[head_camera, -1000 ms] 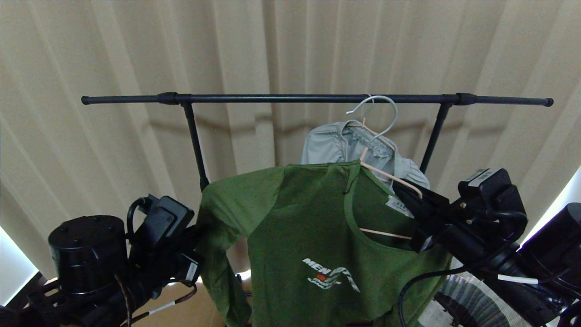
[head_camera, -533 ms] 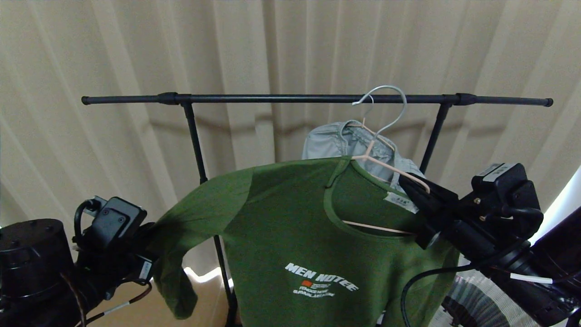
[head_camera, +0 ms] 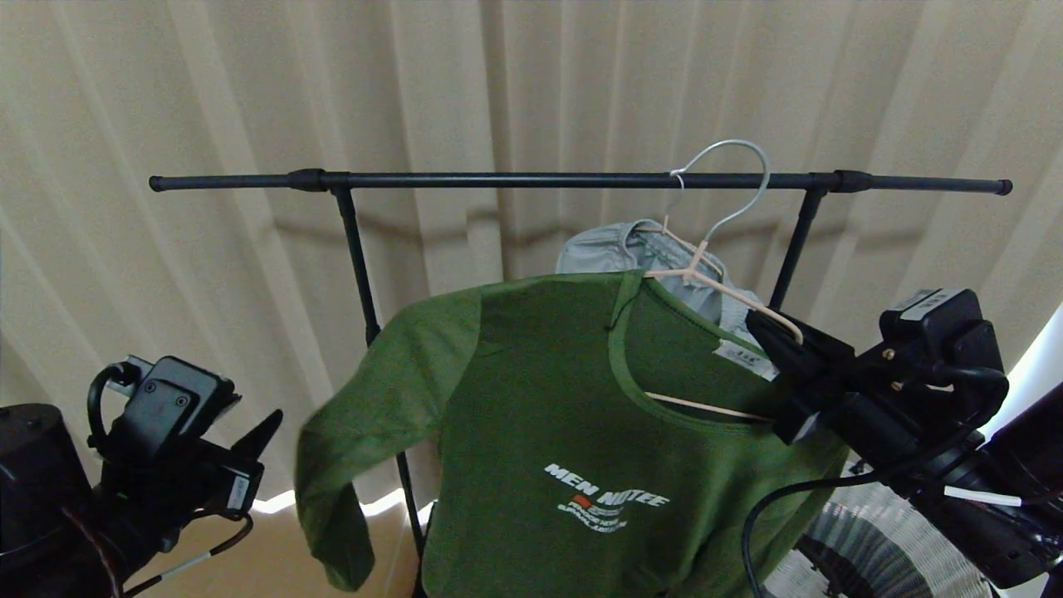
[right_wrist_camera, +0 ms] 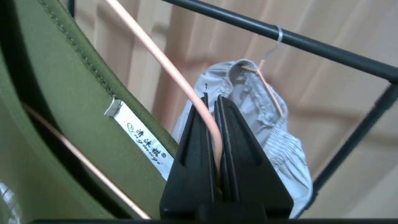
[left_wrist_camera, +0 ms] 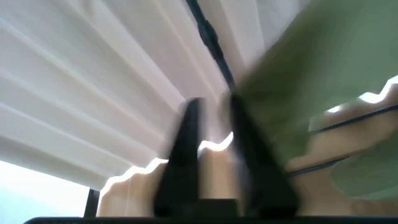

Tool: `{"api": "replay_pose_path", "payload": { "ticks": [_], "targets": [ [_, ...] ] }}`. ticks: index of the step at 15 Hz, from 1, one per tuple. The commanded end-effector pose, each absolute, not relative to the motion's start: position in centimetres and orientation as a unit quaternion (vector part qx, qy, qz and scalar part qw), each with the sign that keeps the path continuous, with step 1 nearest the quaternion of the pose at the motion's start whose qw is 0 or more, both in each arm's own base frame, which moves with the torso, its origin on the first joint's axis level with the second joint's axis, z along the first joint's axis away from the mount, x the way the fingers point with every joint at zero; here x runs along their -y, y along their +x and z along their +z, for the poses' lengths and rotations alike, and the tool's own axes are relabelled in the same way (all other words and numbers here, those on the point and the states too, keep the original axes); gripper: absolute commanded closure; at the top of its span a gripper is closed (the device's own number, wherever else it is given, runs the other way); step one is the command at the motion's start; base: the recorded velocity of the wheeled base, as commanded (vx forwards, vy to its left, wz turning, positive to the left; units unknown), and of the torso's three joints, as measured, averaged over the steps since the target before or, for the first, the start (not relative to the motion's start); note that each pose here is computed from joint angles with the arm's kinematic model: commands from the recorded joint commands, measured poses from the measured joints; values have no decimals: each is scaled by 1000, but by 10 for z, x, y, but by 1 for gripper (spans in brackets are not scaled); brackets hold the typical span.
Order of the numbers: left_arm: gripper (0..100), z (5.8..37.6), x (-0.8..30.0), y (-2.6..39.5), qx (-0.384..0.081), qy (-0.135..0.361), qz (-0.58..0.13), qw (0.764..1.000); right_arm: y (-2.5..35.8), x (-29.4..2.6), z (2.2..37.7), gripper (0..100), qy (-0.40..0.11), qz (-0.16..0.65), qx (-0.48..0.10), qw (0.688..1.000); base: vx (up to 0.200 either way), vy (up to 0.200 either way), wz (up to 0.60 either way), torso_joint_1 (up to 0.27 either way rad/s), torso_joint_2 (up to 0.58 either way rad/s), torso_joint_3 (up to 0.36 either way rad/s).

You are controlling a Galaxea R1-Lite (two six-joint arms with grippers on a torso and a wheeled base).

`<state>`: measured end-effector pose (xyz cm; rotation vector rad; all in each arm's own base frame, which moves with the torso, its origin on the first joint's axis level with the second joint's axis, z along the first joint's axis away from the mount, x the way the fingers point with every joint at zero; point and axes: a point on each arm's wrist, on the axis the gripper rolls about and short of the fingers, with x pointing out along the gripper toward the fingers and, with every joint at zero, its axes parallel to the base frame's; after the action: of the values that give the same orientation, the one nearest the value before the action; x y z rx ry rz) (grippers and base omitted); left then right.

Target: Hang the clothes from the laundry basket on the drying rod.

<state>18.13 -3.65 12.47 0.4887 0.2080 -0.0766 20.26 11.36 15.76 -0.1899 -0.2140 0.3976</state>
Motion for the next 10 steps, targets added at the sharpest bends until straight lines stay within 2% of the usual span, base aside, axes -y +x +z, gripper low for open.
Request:
{"api": "replay_pose_path", "payload": {
  "ticks": [1, 4, 7, 9, 10],
  "targets": [
    [0, 129, 37, 171, -87, 238, -41, 966, 202, -114, 158, 100, -94, 197, 108, 970, 0, 0, 0, 0, 0, 0],
    [0, 146, 36, 157, -36, 227, -37, 973, 201, -113, 155, 100, -97, 197, 103, 970, 0, 0, 0, 0, 0, 0],
    [0, 171, 28, 129, 42, 208, -13, 977, 198, -111, 139, 100, -112, 198, 55, 972, 0, 0, 0, 0, 0, 0],
    [0, 174, 25, 120, 55, 204, -5, 977, 199, -111, 137, 100, -117, 194, 41, 973, 0, 0, 0, 0, 0, 0],
    [0, 173, 16, 98, 53, 189, 31, 980, 203, -103, 132, 100, -126, 153, 11, 980, 0, 0, 0, 0, 0, 0]
  ]
}}
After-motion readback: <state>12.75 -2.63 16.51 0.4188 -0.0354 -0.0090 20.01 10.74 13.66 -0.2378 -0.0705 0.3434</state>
